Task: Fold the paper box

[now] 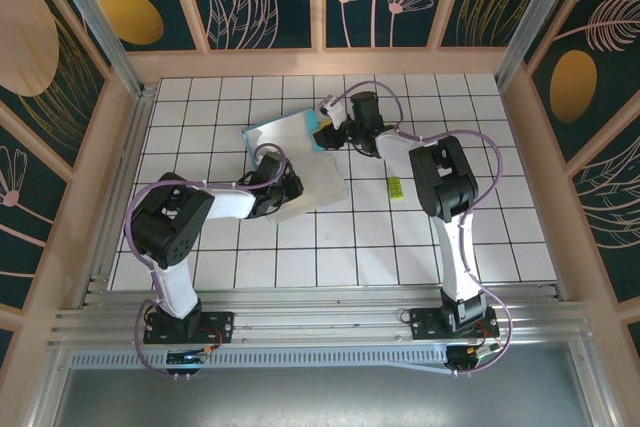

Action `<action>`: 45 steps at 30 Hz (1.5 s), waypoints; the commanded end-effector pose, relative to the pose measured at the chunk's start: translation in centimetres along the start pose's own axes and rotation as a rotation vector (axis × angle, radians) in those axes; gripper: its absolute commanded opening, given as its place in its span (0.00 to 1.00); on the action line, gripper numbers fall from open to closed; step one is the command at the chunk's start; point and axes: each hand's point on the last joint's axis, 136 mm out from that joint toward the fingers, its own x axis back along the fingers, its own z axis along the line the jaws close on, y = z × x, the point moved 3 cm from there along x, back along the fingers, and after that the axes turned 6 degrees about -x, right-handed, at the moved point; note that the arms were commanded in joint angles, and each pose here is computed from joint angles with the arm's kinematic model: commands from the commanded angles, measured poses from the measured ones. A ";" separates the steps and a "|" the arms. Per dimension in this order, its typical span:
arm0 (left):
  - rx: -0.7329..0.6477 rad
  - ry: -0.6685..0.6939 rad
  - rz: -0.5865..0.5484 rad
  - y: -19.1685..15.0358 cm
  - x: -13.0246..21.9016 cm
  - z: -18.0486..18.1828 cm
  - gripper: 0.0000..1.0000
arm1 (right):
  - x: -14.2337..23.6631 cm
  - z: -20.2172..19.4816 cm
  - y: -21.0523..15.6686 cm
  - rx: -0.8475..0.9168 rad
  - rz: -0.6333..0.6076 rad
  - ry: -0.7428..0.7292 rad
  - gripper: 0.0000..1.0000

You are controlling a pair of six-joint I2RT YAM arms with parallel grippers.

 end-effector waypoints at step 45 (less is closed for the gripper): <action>-0.172 -0.037 -0.354 11.1 17.2 -7.7 0.53 | 3.0 5.7 -2.6 0.029 -0.162 -0.333 0.00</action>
